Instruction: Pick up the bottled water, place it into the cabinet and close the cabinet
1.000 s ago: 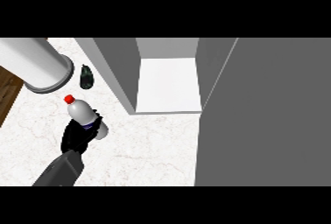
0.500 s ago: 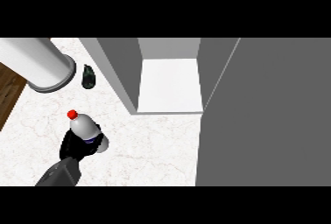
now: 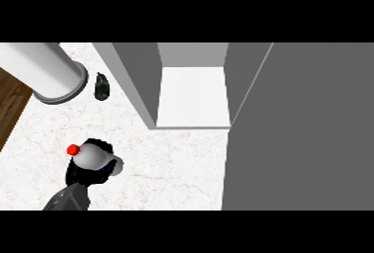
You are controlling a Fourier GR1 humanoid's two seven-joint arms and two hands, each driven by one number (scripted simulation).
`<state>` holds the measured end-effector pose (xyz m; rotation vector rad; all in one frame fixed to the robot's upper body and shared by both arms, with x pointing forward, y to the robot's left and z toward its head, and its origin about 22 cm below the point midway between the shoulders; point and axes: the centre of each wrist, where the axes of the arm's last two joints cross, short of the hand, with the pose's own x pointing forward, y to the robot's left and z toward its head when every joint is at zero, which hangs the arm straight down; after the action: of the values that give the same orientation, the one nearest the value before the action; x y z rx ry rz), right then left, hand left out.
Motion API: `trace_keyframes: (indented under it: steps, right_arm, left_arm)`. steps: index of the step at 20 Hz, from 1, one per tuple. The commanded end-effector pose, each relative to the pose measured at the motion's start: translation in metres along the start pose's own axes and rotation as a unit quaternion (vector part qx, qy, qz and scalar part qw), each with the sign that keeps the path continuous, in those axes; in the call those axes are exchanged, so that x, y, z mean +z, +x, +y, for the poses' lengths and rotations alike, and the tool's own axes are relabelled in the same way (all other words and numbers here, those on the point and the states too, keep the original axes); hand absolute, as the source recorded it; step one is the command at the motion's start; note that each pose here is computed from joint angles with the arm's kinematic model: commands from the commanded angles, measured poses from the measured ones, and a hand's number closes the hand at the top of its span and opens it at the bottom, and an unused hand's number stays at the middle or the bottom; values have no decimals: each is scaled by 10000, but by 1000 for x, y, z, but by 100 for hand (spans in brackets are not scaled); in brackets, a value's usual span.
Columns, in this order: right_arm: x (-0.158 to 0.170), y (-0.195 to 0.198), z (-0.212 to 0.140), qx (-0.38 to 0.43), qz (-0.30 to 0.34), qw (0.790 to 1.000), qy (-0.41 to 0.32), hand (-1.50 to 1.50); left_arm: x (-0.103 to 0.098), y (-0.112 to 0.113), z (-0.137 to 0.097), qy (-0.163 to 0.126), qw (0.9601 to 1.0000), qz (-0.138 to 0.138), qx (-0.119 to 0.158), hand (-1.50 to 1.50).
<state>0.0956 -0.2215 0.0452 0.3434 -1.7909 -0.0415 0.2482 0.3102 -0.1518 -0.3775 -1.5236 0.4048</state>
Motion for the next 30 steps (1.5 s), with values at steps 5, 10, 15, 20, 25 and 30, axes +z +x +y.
trace_keyframes:
  steps: [5, 10, 15, 20, 25, 30]
  right_arm:
    - [0, -7, -4, -66, -2, 10000, 9, -150]
    - [-18, 4, 7, -93, 51, 9999, 20, -150]
    - [-9, -3, 12, -175, 9, 9998, 36, -150]
    - [-6, -7, 9, -205, -43, 9997, 129, -150]
    - [-10, -5, 21, -245, 27, 9996, 108, -150]
    - [-5, -2, 1, -235, -1, 9995, 229, -150]
  left_arm:
    - [-4, 11, -4, -483, 9974, -127, 520, 150]
    - [-3, 8, -32, -591, 9974, 62, 416, 150]
    - [-8, 34, -65, -732, 9970, 18, 250, 150]
    - [-36, 49, -128, -963, 9953, -117, 74, 150]
    - [-45, 76, -158, -1114, 9933, -251, -168, 150]
    - [-61, 68, -213, -1036, 9928, -442, -417, 150]
